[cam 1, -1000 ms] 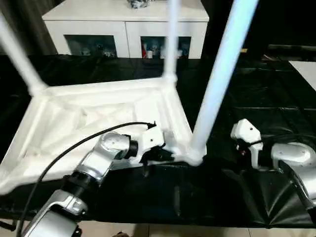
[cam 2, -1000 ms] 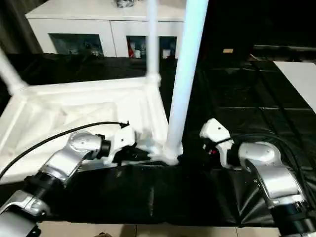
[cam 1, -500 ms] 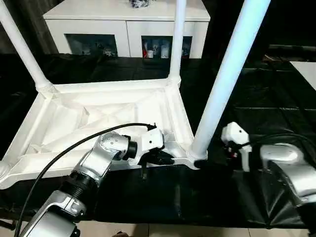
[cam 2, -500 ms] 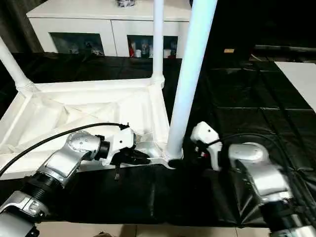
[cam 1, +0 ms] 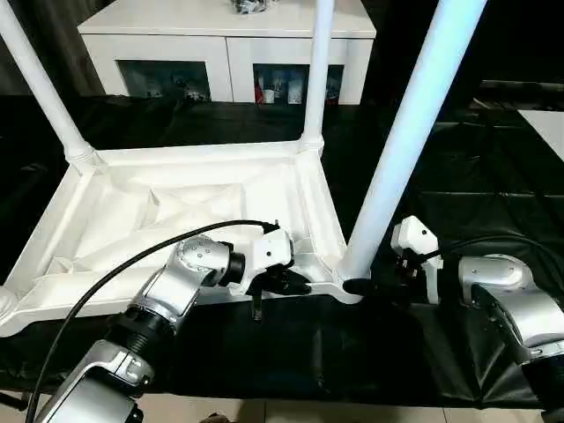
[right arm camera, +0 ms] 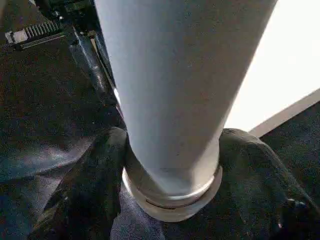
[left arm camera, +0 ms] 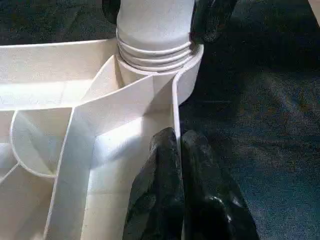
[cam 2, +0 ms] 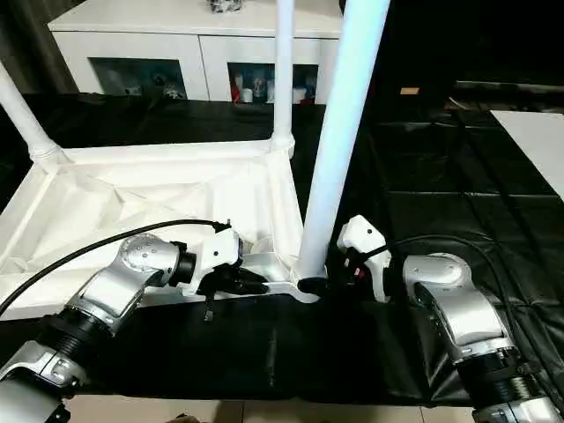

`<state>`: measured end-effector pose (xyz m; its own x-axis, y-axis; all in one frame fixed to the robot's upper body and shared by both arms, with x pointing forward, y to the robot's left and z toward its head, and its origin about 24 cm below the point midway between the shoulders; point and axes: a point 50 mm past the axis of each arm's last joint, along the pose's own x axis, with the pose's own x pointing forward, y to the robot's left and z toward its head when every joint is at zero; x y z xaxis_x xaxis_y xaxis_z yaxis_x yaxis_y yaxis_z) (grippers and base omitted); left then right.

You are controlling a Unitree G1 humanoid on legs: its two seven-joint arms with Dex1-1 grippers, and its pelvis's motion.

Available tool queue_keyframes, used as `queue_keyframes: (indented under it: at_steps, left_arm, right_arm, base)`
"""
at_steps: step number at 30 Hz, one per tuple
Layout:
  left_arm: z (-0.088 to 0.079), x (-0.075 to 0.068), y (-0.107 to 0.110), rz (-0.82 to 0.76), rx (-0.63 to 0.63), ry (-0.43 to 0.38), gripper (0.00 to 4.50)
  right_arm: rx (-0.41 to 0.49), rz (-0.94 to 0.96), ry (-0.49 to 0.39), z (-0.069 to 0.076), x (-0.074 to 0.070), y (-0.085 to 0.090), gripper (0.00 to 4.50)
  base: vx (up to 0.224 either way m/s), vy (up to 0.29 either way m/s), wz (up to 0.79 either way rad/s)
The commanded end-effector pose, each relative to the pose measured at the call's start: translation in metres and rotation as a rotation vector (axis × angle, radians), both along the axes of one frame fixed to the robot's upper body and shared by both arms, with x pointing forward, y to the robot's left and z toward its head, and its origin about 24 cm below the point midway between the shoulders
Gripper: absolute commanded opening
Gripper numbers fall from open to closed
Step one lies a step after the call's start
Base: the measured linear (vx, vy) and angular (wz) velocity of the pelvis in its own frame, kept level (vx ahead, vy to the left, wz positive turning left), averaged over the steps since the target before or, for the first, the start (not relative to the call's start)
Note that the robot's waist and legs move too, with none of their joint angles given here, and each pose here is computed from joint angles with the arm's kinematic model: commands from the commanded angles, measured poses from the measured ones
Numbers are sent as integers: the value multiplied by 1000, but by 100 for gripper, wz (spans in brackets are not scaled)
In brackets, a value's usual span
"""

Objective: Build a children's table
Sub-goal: Rotate leg to tighten

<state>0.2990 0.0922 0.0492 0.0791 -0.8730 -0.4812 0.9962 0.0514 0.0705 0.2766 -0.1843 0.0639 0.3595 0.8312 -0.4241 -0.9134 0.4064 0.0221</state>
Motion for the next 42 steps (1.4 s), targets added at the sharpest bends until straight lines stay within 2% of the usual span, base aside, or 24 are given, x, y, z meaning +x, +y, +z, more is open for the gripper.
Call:
queue_keyframes:
  at_steps: [1, 7, 9, 10, 12, 14, 17, 21, 22, 24, 25, 26, 27, 28, 29, 31, 33, 36, 37, 39, 40, 41, 42]
  left_arm:
    - [6, -2, -7, -45, -9, -30, 0]
    - [5, -2, -8, -31, -13, -30, 0]
    - [4, 2, -8, 15, -5, -38, 0]
    - [3, 6, -8, 63, 5, -46, 0]
    - [2, 10, -10, 112, 2, -46, 0]
    - [3, 21, -15, 224, -14, -49, 0]
    - [4, 31, -25, 330, -20, -54, 0]
    - [5, 40, -51, 475, -38, -36, 0]
    - [5, 42, -62, 525, -41, -37, 0]
    - [4, 41, -71, 546, -34, -38, 0]
    - [3, 41, -78, 571, -31, -56, 0]
    - [3, 41, -78, 571, -31, -56, 0]
    - [3, 42, -79, 572, -27, -67, 0]
    - [4, 43, -77, 580, -32, -85, 0]
    - [5, 44, -75, 577, -31, -96, 0]
    - [6, 47, -68, 582, -28, -116, 0]
    - [9, 48, -65, 567, -40, -147, 0]
    - [11, 49, -59, 547, -30, -175, 0]
    - [11, 48, -55, 539, -30, -171, 0]
    - [11, 47, -52, 533, -31, -168, 0]
    - [10, 46, -47, 526, -25, -167, 0]
    - [10, 41, -38, 466, -15, -169, 0]
    - [10, 41, -37, 463, -13, -166, 0]
  right_arm:
    - [-25, 40, 19, -4, -3, 1, 263]
    - [-27, 49, 30, -7, -5, 2, 262]
    - [-26, 0, 10, -9, -2, 3, 262]
    - [-39, -63, -29, -12, 4, 5, 262]
    - [-37, -156, -39, -16, 11, 6, 262]
    - [-6, -376, -37, -24, 26, 8, 261]
    - [44, -566, -48, -29, 36, 19, 261]
    - [77, -873, -48, -37, 47, 41, 261]
    - [73, -925, -64, -37, 50, 55, 261]
    - [77, -939, -75, -37, 52, 70, 260]
    - [78, -898, -90, -35, 53, 91, 260]
    - [78, -898, -90, -35, 53, 91, 260]
    - [108, -848, -92, -32, 53, 101, 260]
    - [216, -780, -103, -22, 52, 112, 260]
    - [233, -774, -128, -18, 52, 111, 295]
    - [240, -746, -162, -12, 51, 108, 332]
    - [229, -759, -201, -8, 52, 102, 340]
    - [252, -753, -207, -2, 51, 92, 374]
    - [219, -721, -236, 0, 50, 84, 379]
    - [192, -698, -259, 1, 50, 79, 388]
    - [156, -649, -267, 1, 47, 69, 388]
    - [107, -519, -242, 1, 38, 52, 388]
    - [102, -502, -239, 1, 37, 50, 388]
  base:
    - [0, 0, 0]
    - [0, 0, 0]
    - [0, 0, 0]
    - [0, 0, 0]
    - [0, 0, 0]
    - [0, 0, 0]
    - [0, 0, 0]
    - [0, 0, 0]
    - [0, 0, 0]
    - [0, 0, 0]
    - [0, 0, 0]
    - [0, 0, 0]
    - [0, 0, 0]
    - [0, 0, 0]
    - [0, 0, 0]
    - [0, 0, 0]
    - [0, 0, 0]
    - [0, 0, 0]
    - [0, 0, 0]
    - [0, 0, 0]
    - [0, 0, 0]
    - [0, 0, 0]
    - [0, 0, 0]
